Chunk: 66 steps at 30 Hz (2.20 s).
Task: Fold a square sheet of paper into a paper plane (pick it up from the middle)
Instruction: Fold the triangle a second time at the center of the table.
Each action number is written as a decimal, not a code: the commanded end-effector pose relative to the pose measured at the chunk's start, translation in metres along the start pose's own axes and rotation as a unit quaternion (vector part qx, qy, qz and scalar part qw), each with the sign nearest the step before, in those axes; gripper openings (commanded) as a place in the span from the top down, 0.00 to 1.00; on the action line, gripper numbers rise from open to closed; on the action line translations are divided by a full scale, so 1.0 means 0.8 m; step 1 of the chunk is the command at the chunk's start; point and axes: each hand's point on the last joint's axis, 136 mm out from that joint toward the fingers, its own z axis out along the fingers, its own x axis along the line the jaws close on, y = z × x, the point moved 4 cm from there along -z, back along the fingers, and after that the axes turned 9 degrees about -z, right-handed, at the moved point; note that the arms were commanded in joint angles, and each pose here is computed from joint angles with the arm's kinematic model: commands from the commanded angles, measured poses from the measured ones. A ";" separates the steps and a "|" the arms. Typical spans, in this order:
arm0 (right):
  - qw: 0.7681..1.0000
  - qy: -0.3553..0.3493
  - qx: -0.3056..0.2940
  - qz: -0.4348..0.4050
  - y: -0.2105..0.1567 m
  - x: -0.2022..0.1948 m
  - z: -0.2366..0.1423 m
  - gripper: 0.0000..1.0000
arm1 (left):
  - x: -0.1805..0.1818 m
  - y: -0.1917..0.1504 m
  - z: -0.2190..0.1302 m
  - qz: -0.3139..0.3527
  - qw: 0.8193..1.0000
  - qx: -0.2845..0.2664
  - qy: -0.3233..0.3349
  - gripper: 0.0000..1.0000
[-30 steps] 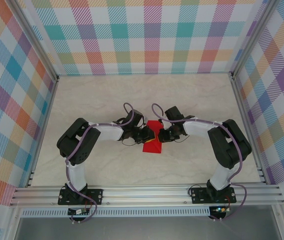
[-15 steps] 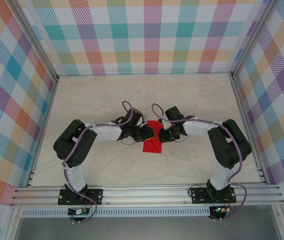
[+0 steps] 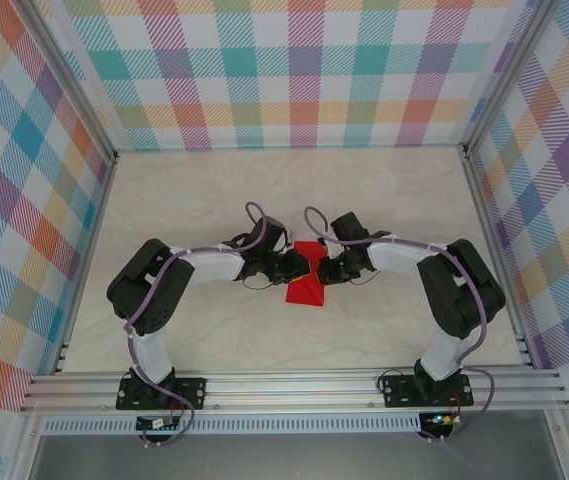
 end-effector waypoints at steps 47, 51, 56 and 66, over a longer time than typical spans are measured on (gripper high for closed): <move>1.000 0.001 0.012 0.004 0.000 -0.004 0.007 0.90 | -0.020 -0.003 0.000 0.017 1.000 0.007 -0.023 0.84; 1.000 0.000 0.013 0.005 0.000 -0.005 0.008 0.90 | -0.014 -0.003 0.005 0.011 1.000 0.012 -0.019 0.85; 1.000 0.001 0.013 0.006 0.000 -0.005 0.008 0.90 | -0.002 -0.004 0.014 0.004 1.000 0.018 -0.011 0.88; 1.000 0.002 0.016 0.006 -0.002 -0.005 0.010 0.90 | 0.033 -0.007 0.027 -0.016 0.999 0.016 0.031 0.92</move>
